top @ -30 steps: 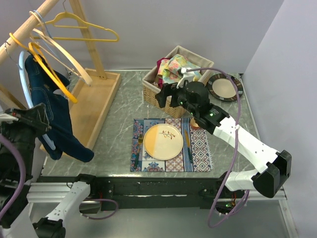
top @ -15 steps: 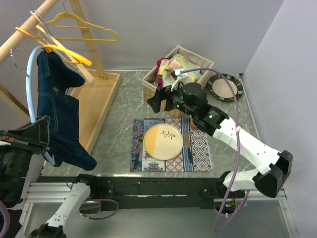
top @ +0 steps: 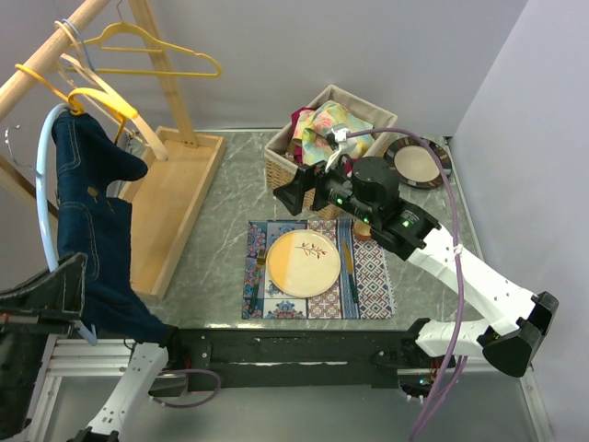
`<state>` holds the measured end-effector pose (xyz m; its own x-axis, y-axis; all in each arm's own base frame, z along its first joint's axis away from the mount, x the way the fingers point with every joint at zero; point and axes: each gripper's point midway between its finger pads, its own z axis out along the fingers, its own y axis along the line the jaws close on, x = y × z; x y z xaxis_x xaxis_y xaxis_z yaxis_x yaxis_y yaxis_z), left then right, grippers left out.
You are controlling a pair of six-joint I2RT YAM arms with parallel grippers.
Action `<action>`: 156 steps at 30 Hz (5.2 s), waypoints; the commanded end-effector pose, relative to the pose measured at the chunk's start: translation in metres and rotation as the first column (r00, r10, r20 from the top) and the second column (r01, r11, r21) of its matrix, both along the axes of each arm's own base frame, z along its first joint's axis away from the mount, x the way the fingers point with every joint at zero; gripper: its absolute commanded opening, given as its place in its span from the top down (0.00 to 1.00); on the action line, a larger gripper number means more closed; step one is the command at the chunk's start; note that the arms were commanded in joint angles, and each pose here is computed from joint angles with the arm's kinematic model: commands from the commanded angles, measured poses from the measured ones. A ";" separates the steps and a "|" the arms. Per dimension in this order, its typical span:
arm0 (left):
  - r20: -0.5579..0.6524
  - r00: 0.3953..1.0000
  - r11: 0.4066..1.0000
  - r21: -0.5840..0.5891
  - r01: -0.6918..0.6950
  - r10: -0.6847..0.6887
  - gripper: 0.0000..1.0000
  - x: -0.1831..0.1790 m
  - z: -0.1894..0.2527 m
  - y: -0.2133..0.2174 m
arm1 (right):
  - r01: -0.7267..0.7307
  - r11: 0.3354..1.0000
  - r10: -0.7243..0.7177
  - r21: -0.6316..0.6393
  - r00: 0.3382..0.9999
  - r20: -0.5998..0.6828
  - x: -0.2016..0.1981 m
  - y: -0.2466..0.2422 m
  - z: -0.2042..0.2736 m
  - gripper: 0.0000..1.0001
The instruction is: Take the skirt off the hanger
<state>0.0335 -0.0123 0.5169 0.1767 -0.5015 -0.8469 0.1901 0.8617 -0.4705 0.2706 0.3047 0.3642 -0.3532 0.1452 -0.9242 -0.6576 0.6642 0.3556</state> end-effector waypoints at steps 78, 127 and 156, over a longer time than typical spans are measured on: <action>0.173 0.951 0.936 -0.201 0.288 -0.256 0.99 -0.047 0.041 -0.037 | -0.577 0.739 0.471 0.347 0.811 0.346 -0.278 0.177 0.110 0.00; 0.105 0.979 0.960 -0.202 0.194 -0.175 0.99 -0.023 0.015 -0.027 | 0.189 0.864 -0.373 0.467 0.863 0.340 -0.074 -0.049 0.136 1.00; -0.117 0.978 0.983 -0.080 0.167 -0.175 0.99 0.049 -0.056 -0.040 | -0.033 0.670 -0.497 0.742 0.722 0.481 -0.131 -0.155 0.301 1.00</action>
<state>0.0763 -0.0850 0.4587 -0.1927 -0.6308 -0.7516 0.3633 0.6657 -0.6518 0.1295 0.3050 0.5134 0.1077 0.4253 -0.8986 -0.8856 0.4518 0.1077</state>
